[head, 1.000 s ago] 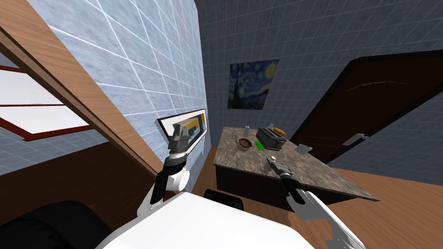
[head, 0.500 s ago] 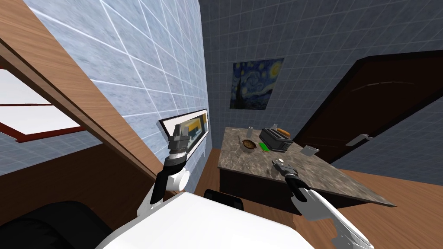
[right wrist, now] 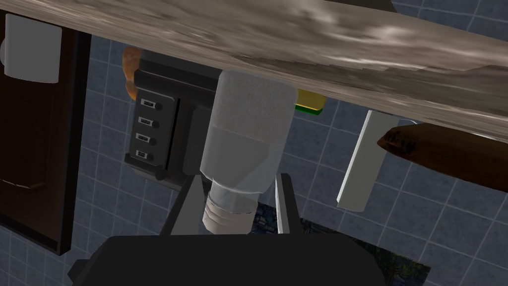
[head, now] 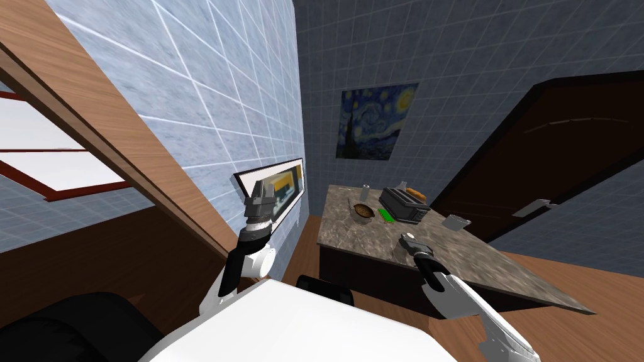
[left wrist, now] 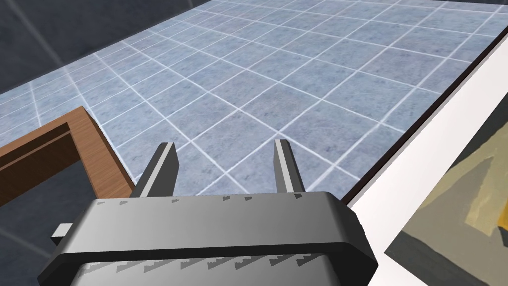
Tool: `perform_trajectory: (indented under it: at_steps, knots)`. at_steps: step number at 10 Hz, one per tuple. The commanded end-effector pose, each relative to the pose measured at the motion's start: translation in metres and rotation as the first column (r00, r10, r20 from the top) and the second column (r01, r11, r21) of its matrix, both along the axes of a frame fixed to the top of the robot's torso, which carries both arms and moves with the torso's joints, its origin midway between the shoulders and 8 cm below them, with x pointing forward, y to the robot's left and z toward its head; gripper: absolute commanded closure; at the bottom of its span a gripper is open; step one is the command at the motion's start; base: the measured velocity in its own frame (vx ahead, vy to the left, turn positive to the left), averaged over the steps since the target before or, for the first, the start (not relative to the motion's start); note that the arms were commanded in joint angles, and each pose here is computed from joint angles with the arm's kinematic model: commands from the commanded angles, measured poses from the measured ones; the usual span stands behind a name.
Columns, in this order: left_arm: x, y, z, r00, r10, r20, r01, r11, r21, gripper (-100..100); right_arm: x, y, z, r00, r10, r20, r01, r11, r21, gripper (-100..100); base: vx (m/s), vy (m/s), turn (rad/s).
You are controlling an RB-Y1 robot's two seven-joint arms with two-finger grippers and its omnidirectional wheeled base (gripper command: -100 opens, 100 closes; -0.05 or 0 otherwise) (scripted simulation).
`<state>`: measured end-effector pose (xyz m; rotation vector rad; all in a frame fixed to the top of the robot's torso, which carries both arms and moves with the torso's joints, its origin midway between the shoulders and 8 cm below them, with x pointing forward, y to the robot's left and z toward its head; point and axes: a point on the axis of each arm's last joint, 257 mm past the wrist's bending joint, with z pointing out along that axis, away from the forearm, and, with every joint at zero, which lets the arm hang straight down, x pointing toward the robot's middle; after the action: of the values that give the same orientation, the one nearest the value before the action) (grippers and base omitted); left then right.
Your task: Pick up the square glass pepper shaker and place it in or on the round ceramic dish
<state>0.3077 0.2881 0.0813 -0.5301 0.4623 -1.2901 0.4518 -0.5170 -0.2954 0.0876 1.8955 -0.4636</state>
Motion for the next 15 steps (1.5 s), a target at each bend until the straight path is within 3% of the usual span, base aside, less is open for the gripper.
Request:
perform_trajectory:
  at_steps: [1,3,4,5,6,7,15]
  knots:
    - [0.0,0.0,0.0,1.0,0.0,0.0,0.0,1.0,0.0,0,0.0,0.0,0.0,1.0,0.0,0.0,0.0,1.0,0.0,100,0.0,0.0,0.0]
    - [0.0,0.0,0.0,1.0,0.0,0.0,0.0,1.0,0.0,0,0.0,0.0,0.0,1.0,0.001,0.0,-0.001,1.0,0.001,100,0.0,0.0,0.0]
    - [0.0,0.0,0.0,1.0,0.0,0.0,0.0,1.0,0.0,0,0.0,0.0,0.0,1.0,0.001,0.001,-0.001,1.0,0.001,0,0.0,0.0,0.0]
    - [0.0,0.0,0.0,1.0,0.0,0.0,0.0,1.0,0.0,0,0.0,0.001,0.0,1.0,0.001,0.001,-0.001,1.0,0.001,100,0.0,0.0,0.0]
    - [0.0,0.0,0.0,1.0,0.0,0.0,0.0,1.0,0.0,0,0.0,0.001,0.0,1.0,0.001,0.001,-0.001,1.0,0.001,0,0.0,0.0,0.0]
    - [0.0,0.0,0.0,1.0,0.0,0.0,0.0,1.0,0.0,0,0.006,-0.003,0.017,0.999,-0.016,0.031,0.015,0.999,0.033,100,-0.095,-0.042,0.188]
    - [0.0,0.0,0.0,1.0,0.0,0.0,0.0,1.0,0.0,0,0.03,0.002,0.085,0.987,-0.052,0.15,0.026,0.985,0.168,100,-0.067,-0.073,0.149]
